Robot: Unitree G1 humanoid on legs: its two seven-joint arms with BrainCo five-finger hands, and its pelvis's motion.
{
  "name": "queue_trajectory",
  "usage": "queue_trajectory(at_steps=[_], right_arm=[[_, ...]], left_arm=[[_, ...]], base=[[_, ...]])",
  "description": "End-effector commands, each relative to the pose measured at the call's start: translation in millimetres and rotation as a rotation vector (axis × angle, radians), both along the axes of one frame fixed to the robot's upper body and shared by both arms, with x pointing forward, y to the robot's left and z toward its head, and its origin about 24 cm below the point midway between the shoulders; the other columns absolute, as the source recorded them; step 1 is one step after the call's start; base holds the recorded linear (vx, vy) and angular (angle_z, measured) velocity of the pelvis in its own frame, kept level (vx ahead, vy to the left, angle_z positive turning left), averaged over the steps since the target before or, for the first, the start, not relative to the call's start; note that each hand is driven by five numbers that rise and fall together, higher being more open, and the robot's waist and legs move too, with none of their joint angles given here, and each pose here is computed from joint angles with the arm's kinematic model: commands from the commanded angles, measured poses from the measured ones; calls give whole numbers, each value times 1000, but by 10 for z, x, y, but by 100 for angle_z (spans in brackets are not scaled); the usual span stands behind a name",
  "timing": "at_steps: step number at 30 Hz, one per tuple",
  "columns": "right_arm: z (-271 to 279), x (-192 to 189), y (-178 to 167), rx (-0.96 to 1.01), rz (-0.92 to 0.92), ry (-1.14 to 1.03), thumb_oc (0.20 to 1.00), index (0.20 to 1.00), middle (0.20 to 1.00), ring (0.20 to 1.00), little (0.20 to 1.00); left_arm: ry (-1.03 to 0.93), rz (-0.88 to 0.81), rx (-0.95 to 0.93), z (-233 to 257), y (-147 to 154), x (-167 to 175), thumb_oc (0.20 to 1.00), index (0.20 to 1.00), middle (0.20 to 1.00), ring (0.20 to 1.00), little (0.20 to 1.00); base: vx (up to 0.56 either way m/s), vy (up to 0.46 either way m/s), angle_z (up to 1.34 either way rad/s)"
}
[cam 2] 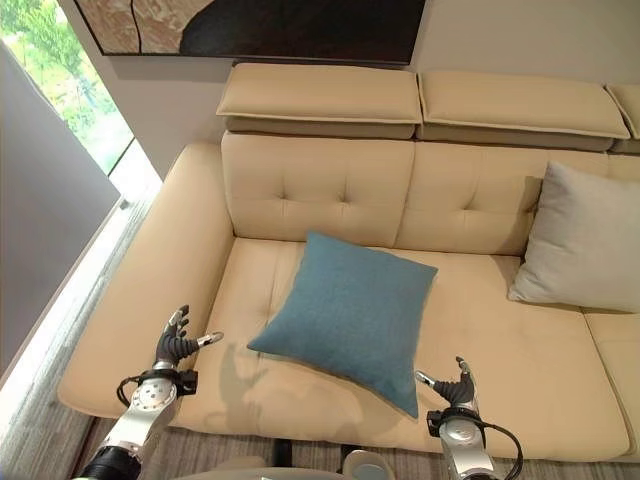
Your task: Pick up all the scattered cushions and arrange them neatly on the sofa.
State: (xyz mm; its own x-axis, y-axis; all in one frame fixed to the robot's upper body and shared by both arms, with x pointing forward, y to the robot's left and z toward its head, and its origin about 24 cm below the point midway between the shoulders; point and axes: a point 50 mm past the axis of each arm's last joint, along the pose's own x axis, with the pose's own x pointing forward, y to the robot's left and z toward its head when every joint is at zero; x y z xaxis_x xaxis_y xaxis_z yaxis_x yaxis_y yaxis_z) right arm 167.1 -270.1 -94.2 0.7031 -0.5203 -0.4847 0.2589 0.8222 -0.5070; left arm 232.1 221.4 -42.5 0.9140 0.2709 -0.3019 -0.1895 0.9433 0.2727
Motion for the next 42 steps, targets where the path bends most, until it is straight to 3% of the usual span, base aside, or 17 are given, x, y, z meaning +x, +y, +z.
queue_trajectory(at_steps=[1, 9, 12, 17, 30, 42], right_arm=[[140, 175, -79, -22, -28, -93, 1000, 1000, 1000, 1000, 1000], [408, 654, 69, 52, -49, -265, 1000, 1000, 1000, 1000, 1000], [743, 1109, 276, 96, -7, -424, 1000, 1000, 1000, 1000, 1000], [1122, 1478, 491, 131, 47, -577, 1000, 1000, 1000, 1000, 1000], [1522, 1814, 861, 170, 206, -694, 1000, 1000, 1000, 1000, 1000], [1521, 1881, 1026, 145, 238, -667, 1000, 1000, 1000, 1000, 1000]], left_arm=[[-94, 31, 62, 205, 101, 245, 1000, 1000, 1000, 1000, 1000], [-182, 33, 56, 470, 14, 643, 1000, 1000, 1000, 1000, 1000], [-239, 38, 93, 715, 13, 925, 1000, 1000, 1000, 1000, 1000], [-302, 82, 95, 1011, 69, 1188, 1000, 1000, 1000, 1000, 1000], [-476, 13, 97, 1682, -135, 1549, 1000, 1000, 1000, 1000, 1000], [-417, -117, 26, 1469, -649, 1548, 1000, 1000, 1000, 1000, 1000]], base=[[-7, 36, -13], [-136, 34, -27], [-222, 53, -14], [-57, 64, -13], [-2, 16, 0], [0, 0, 0]])
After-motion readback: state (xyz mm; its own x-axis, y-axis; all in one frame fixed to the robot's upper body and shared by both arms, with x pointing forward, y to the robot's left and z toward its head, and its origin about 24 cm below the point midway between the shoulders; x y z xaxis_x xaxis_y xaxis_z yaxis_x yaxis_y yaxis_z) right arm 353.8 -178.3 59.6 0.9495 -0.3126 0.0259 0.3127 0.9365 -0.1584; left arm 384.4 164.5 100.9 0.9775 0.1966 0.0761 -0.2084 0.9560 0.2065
